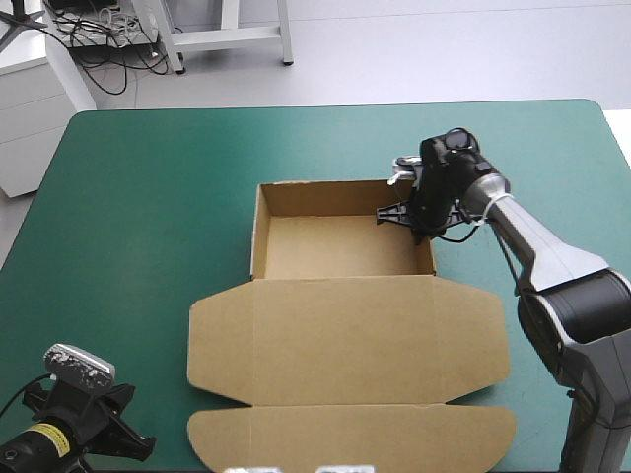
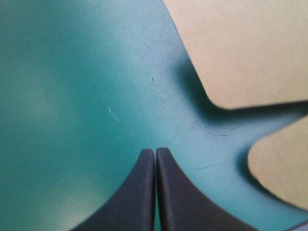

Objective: Fold the box

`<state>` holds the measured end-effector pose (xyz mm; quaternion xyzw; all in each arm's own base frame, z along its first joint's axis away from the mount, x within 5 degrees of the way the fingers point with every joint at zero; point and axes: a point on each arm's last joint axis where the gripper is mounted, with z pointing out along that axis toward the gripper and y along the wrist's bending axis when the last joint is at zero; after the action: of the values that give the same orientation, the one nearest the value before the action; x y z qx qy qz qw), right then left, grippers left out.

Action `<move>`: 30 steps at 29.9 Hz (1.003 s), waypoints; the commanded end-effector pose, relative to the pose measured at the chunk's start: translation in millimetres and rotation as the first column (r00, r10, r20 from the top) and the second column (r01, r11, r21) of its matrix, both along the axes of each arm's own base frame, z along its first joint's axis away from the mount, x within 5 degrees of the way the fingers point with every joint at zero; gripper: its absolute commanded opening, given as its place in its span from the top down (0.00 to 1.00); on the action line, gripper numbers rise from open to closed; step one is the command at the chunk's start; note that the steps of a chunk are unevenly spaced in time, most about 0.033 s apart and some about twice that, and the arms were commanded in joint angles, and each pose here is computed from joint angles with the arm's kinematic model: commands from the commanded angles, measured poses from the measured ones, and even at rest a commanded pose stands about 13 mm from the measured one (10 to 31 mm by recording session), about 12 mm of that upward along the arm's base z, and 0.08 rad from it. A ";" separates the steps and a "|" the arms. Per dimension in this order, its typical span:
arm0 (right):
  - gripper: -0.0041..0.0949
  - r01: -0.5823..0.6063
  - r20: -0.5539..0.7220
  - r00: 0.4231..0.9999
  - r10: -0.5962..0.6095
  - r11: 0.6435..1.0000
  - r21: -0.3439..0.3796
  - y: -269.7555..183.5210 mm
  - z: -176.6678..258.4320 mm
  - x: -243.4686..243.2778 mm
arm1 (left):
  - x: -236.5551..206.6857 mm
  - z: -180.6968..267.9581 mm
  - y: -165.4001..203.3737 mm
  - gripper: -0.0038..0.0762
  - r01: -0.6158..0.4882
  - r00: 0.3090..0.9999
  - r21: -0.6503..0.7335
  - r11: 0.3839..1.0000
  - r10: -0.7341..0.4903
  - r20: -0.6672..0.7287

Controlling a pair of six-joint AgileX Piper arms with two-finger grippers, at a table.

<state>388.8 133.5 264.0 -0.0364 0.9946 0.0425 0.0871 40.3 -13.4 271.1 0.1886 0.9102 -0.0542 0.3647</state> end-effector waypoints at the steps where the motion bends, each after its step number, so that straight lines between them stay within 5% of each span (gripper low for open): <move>1: 0.97 0.077 0.076 0.994 -0.076 0.997 -0.001 -49.3 36.5 0.7 | 5.7 8.2 -3.0 0.96 0.005 0.997 -0.036 0.999 -0.002 0.071; 7: 0.97 0.240 0.167 0.963 -0.211 0.955 -0.177 -148.9 56.6 0.7 | 6.0 8.1 -3.1 0.96 0.005 0.998 -0.035 0.999 -0.002 0.069; 11: 0.97 0.366 0.194 0.927 -0.322 0.891 -0.268 -218.3 63.7 -10.9 | 6.1 8.1 -2.9 0.96 0.004 0.998 -0.032 0.999 -0.002 0.070; 21: 0.97 0.642 0.188 0.767 -0.614 0.731 -0.232 -332.9 62.8 -56.8 | 6.0 8.0 -2.9 0.96 0.004 0.998 -0.032 0.999 -0.002 0.069; 26: 0.95 0.705 0.180 0.709 -0.682 0.688 -0.170 -347.6 61.9 -66.4 | 5.6 6.1 -2.7 0.96 0.003 0.998 -0.027 1.000 -0.001 0.056; 30: 0.77 0.707 0.180 0.707 -0.684 0.686 -0.170 -348.5 61.9 -66.9 | 5.0 1.6 -2.4 0.96 0.002 0.999 -0.016 1.000 -0.001 0.032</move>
<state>332.8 -217.5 296.0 0.3252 0.9341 -0.0977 0.1103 41.6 -13.9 265.2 0.1895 0.9117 -0.0530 0.3607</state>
